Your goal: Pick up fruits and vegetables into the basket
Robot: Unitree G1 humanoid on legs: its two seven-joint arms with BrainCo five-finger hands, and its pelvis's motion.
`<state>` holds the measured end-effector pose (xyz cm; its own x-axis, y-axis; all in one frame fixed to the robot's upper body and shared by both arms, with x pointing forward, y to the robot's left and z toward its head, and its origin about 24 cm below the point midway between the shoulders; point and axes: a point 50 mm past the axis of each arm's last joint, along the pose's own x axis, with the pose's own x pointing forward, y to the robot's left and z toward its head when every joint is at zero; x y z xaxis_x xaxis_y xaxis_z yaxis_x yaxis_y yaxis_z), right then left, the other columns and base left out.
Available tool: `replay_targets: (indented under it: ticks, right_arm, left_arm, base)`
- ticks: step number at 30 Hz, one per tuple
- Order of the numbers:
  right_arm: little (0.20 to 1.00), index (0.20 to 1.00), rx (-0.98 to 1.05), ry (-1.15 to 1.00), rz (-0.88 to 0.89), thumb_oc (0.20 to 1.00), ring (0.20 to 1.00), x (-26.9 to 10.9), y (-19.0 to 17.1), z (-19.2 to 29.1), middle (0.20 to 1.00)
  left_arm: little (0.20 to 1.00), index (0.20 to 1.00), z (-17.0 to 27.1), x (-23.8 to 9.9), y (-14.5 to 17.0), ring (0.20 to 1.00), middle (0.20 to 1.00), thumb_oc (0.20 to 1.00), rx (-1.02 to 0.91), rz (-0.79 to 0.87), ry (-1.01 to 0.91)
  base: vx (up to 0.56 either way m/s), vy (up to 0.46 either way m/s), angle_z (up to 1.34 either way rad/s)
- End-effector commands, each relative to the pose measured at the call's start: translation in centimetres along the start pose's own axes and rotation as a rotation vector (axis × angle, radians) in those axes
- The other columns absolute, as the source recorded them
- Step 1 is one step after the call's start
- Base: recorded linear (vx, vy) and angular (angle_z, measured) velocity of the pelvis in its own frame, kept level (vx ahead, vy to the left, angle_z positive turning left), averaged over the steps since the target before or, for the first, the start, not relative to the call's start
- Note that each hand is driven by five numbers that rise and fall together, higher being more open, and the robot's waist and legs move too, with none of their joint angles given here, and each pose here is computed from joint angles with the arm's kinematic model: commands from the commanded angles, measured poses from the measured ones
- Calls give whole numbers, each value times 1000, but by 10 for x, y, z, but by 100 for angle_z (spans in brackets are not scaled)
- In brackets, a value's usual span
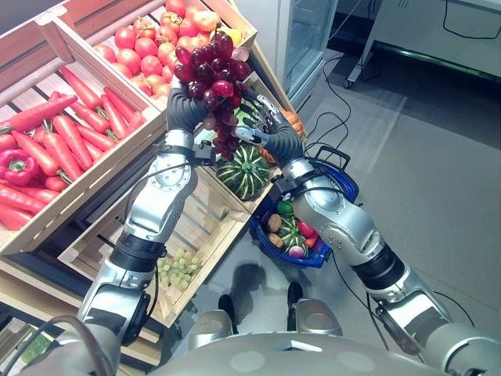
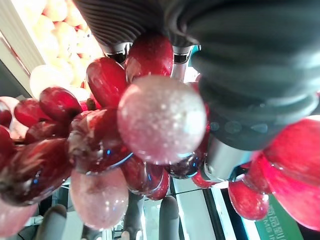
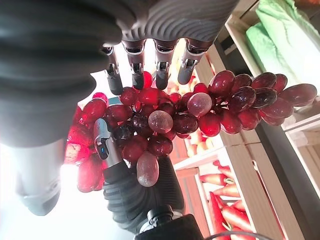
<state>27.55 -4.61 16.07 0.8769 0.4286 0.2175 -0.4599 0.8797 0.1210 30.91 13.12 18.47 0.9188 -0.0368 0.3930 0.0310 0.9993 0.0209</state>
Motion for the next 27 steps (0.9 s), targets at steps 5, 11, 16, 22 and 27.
replay_targets:
  ticks: [5, 11, 16, 22, 27]
  right_arm:
    - [1000, 1000, 77, -224, 149, 1000, 1000, 13, 39, 49, 1000]
    - [1000, 1000, 60, -302, 159, 1000, 1000, 10, 41, 60, 1000]
    - [1000, 1000, 50, -369, 39, 1000, 1000, 7, 26, 69, 1000]
    - [1000, 1000, 88, -339, -174, 1000, 1000, -6, -10, 58, 1000]
    - [1000, 1000, 115, -287, -279, 1000, 1000, -11, -27, 46, 1000]
  left_arm:
    - [200, 200, 45, 9, -28, 200, 200, 200, -87, -146, -152]
    - [200, 200, 46, 7, -31, 200, 200, 200, -157, -138, -131]
    - [200, 200, 52, 8, -16, 200, 200, 200, -175, -36, -184]
    - [200, 200, 58, -1, 8, 200, 200, 200, -168, 94, -285]
    - [200, 200, 65, -5, 21, 200, 200, 200, -143, 165, -355]
  base:
    - [0, 0, 0]
    - [0, 0, 0]
    - [0, 0, 0]
    - [0, 0, 0]
    - [0, 0, 0]
